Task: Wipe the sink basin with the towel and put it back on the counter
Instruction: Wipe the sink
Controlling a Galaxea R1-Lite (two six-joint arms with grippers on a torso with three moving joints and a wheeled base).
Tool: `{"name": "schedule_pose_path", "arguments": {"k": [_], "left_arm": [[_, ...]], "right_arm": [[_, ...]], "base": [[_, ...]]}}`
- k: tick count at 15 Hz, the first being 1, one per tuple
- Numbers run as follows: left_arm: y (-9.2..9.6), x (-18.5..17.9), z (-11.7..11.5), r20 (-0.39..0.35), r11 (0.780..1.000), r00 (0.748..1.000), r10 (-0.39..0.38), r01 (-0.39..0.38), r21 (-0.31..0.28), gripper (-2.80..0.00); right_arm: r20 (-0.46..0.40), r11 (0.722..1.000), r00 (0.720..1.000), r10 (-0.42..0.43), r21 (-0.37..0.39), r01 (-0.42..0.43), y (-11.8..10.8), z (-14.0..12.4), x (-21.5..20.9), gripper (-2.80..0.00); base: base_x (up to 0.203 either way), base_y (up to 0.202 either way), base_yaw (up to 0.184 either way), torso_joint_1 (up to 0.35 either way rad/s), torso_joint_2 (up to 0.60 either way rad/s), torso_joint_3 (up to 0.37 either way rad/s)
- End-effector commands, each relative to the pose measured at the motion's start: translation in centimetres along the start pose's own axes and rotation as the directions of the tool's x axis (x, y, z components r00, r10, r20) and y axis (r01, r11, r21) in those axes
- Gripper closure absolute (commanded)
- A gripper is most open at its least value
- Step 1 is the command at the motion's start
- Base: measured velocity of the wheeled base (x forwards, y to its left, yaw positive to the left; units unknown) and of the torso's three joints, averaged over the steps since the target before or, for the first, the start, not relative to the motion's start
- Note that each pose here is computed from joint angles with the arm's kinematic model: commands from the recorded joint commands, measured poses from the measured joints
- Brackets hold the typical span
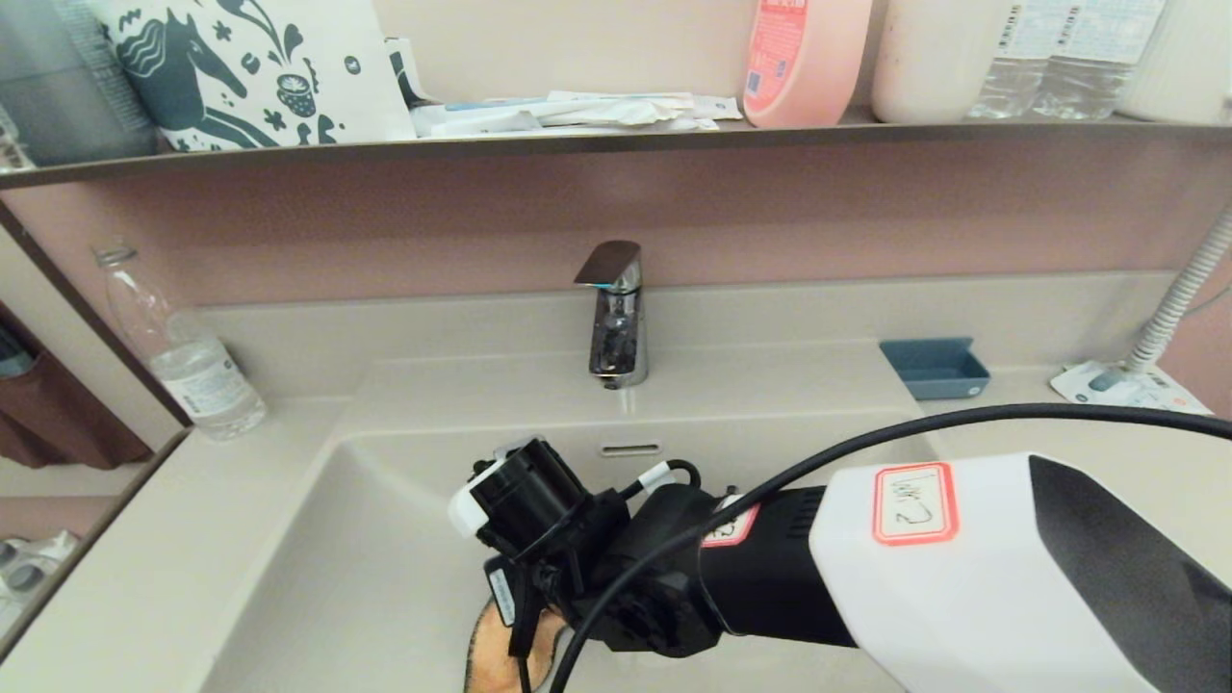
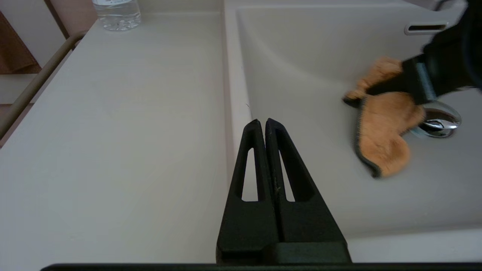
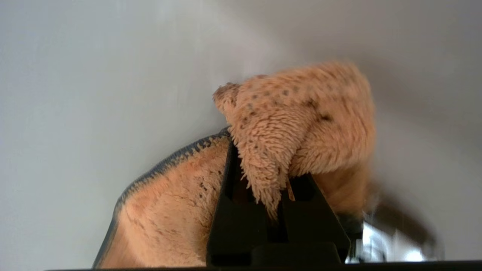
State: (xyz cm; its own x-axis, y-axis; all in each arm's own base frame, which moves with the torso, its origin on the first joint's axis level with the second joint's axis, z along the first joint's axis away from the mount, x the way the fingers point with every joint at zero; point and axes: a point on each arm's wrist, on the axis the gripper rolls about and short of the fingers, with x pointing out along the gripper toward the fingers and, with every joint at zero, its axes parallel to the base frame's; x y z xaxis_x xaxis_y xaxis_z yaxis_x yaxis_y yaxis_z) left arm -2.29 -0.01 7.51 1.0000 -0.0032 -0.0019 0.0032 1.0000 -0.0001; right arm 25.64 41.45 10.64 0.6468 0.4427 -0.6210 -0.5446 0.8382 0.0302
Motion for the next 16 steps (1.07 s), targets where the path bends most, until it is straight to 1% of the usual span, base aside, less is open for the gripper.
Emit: {"name": "schedule_pose_path", "arguments": {"k": [1, 3, 4, 5, 7, 9, 12, 13, 15, 16], "left_arm": [[0.0, 0.0, 0.0, -0.001, 1.000, 1.000, 0.001, -0.001, -0.001, 0.00], [0.0, 0.0, 0.0, -0.001, 1.000, 1.000, 0.000, 0.000, -0.001, 0.00], [0.0, 0.0, 0.0, -0.001, 1.000, 1.000, 0.002, -0.002, -0.001, 0.00], [0.0, 0.0, 0.0, -0.001, 1.000, 1.000, 0.001, -0.001, 0.000, 0.00], [0.0, 0.0, 0.0, -0.001, 1.000, 1.000, 0.000, 0.000, -0.001, 0.00], [0.0, 0.0, 0.0, -0.001, 1.000, 1.000, 0.001, -0.001, -0.001, 0.00], [0.0, 0.0, 0.0, -0.001, 1.000, 1.000, 0.002, -0.002, 0.000, 0.00], [0.0, 0.0, 0.0, -0.001, 1.000, 1.000, 0.002, -0.002, -0.001, 0.00], [0.0, 0.0, 0.0, -0.001, 1.000, 1.000, 0.001, -0.001, -0.001, 0.00], [0.0, 0.0, 0.0, -0.001, 1.000, 1.000, 0.001, -0.001, -0.001, 0.00]], "right_arm": [[0.034, 1.000, 0.999, -0.007, -0.025, 0.008, 0.4, -0.5, 1.8, 0.00], [0.090, 0.998, 0.996, 0.001, -0.059, 0.004, 0.6, -0.1, 2.6, 0.00], [0.109, 0.998, 0.994, 0.006, -0.062, 0.001, 0.7, 0.2, 2.8, 0.00], [0.126, 0.998, 0.992, 0.011, -0.059, -0.003, 0.9, 0.6, 3.0, 0.00], [0.143, 0.996, 0.990, 0.014, -0.088, -0.002, 1.0, 0.6, 3.2, 0.00], [0.162, 0.996, 0.987, -0.009, -0.084, 0.023, 0.9, 1.0, 2.9, 0.00], [0.201, 0.997, 0.979, -0.024, -0.066, 0.038, 0.3, 2.7, 1.2, 0.00], [0.212, 0.997, 0.976, -0.042, -0.058, 0.055, 0.0, 3.1, 0.7, 0.00], [0.220, 0.995, 0.973, -0.070, -0.058, 0.085, -0.5, 3.4, 0.3, 0.00], [0.210, 0.993, 0.974, -0.085, -0.060, 0.099, -0.9, 3.2, 0.2, 0.00]], "base": [[0.000, 0.000, 0.000, 0.000, 0.00, 0.000], [0.000, 0.000, 0.000, 0.000, 0.00, 0.000], [0.000, 0.000, 0.000, 0.000, 0.00, 0.000], [0.000, 0.000, 0.000, 0.000, 0.00, 0.000], [0.000, 0.000, 0.000, 0.000, 0.00, 0.000], [0.000, 0.000, 0.000, 0.000, 0.00, 0.000], [0.000, 0.000, 0.000, 0.000, 0.00, 0.000], [0.000, 0.000, 0.000, 0.000, 0.00, 0.000], [0.000, 0.000, 0.000, 0.000, 0.00, 0.000], [0.000, 0.000, 0.000, 0.000, 0.00, 0.000]]}}
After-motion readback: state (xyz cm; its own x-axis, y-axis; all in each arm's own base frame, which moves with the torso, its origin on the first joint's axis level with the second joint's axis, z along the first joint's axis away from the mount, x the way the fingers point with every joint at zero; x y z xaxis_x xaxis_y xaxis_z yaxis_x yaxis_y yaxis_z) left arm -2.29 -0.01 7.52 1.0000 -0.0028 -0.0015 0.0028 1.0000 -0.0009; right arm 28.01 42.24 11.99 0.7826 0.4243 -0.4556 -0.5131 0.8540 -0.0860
